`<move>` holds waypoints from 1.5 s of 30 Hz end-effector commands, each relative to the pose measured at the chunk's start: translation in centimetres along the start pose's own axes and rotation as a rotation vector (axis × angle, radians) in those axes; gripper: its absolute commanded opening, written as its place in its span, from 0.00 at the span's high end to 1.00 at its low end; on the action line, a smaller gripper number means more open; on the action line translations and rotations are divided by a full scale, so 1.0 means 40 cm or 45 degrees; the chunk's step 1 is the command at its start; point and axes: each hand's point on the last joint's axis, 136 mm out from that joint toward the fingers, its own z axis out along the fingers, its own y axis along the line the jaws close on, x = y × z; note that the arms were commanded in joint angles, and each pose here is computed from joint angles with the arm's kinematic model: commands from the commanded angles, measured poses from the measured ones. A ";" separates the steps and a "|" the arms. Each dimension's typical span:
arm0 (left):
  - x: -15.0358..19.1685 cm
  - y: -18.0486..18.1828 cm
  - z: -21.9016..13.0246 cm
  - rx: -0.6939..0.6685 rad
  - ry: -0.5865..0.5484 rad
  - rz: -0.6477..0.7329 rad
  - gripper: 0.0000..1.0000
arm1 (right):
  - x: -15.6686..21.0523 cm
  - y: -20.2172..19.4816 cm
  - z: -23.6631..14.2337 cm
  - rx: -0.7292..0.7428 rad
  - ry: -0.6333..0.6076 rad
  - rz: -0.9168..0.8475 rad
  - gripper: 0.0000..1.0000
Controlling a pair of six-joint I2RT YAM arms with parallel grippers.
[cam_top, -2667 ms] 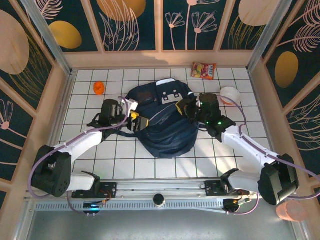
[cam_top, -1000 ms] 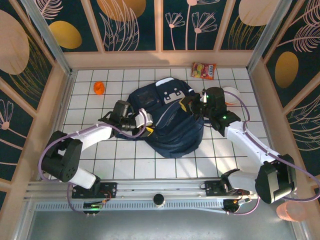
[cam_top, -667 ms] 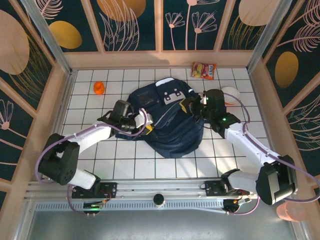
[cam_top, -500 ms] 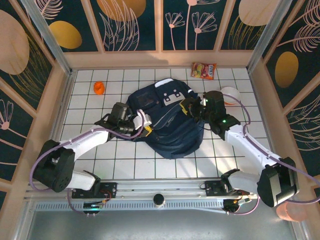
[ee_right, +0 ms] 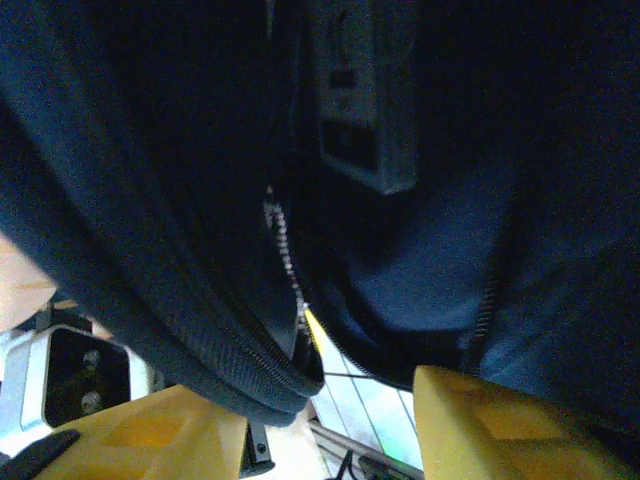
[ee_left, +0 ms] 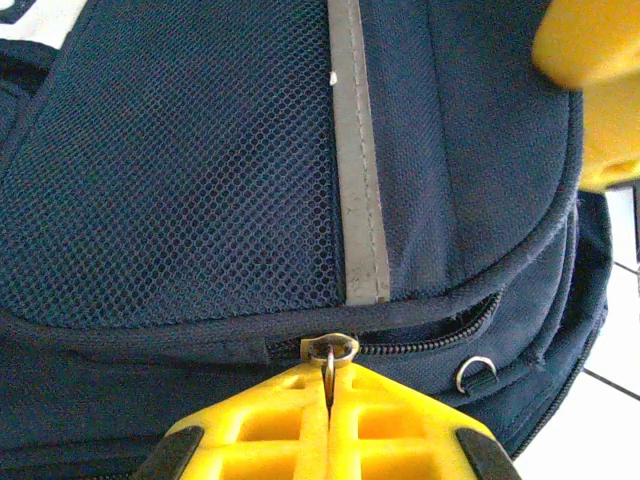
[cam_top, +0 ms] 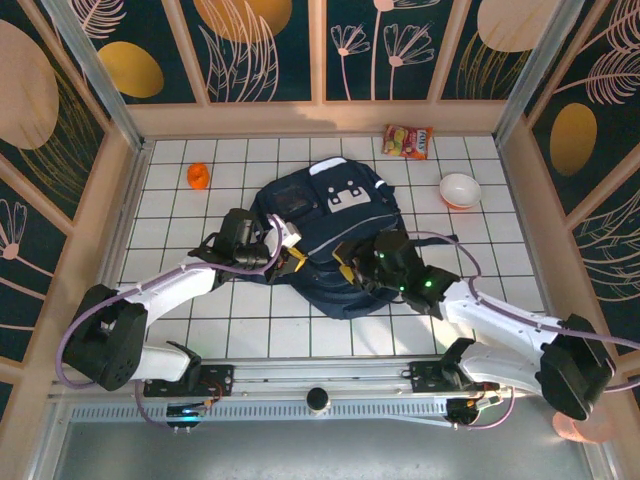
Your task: Pack the student bag
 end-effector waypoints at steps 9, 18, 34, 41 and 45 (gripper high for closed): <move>-0.033 -0.030 -0.011 0.039 -0.059 0.015 1.00 | -0.017 0.065 0.090 -0.139 0.001 0.040 0.91; -0.042 -0.163 -0.001 0.284 -0.084 -0.070 1.00 | -0.027 0.111 0.123 -0.207 0.010 0.024 1.00; -0.114 -0.157 -0.050 0.028 -0.103 0.419 0.34 | -0.041 0.086 0.069 -0.027 0.194 -0.364 1.00; -0.107 -0.121 -0.056 -0.098 -0.050 0.881 0.26 | -0.014 0.091 0.011 -0.009 0.449 -0.664 1.00; -0.113 -0.102 -0.016 -0.082 -0.051 0.955 0.27 | -0.006 0.086 0.009 0.038 0.541 -0.761 1.00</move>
